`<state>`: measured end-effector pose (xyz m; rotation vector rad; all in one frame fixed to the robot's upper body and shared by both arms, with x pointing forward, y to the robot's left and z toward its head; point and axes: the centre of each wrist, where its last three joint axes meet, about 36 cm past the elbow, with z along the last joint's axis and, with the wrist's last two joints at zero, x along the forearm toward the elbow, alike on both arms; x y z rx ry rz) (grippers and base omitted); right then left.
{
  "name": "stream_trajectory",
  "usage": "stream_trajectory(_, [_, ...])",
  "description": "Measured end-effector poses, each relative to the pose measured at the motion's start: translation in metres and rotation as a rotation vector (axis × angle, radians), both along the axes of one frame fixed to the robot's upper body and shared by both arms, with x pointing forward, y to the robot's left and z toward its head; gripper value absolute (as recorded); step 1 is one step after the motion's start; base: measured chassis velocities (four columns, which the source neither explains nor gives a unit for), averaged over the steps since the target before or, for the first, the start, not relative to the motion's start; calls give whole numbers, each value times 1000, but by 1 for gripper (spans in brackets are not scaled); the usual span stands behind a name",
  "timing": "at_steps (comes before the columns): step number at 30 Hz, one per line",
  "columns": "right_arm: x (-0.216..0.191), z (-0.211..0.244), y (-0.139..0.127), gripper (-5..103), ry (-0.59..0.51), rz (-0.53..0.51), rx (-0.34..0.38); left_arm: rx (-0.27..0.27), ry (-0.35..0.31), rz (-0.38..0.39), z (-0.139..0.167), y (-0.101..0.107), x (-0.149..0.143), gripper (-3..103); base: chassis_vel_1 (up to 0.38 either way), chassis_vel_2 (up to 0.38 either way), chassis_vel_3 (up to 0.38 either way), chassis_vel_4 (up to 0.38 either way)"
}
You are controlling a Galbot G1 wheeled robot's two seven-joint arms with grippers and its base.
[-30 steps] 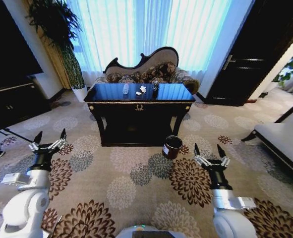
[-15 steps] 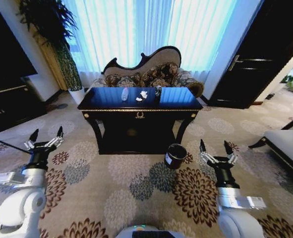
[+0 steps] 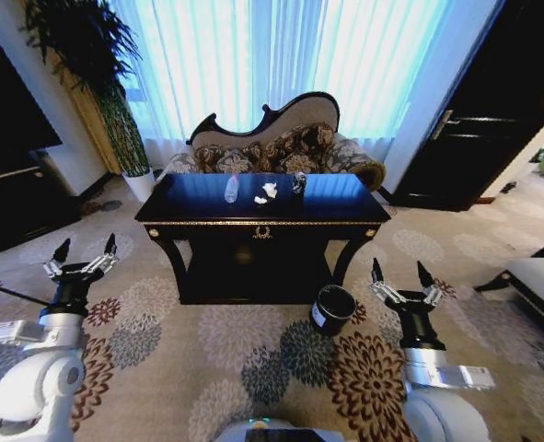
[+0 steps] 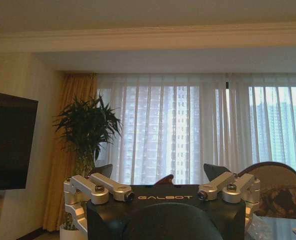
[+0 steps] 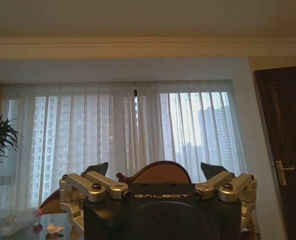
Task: Move to the front of the table and place the trash on the table into the trash bin.
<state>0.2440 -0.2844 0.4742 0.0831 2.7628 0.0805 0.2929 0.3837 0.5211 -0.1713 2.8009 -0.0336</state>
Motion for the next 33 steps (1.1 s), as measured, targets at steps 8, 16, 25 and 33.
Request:
stream_trajectory(8, [-1, 0, 5, 100, -2, 5, 11, -3, -7, -3, 1, -2, 0, 100, -187, 186, 203, -182])
stream_trajectory(16, [-1, 4, 7, 100, -6, 9, 11, 0, -8, -10, 2, -4, -2, 100, -237, 227, 215, -230])
stream_trajectory(25, [0, -1, 10, 100, 5, 15, 13, 0, -5, -11, 1, -4, 0, 100, -230, 224, 237, -239])
stream_trajectory(33, [2, -4, 14, 100, 1, 27, 10, 3, 10, -10, -4, -1, 5, 100, -202, 187, 179, -196])
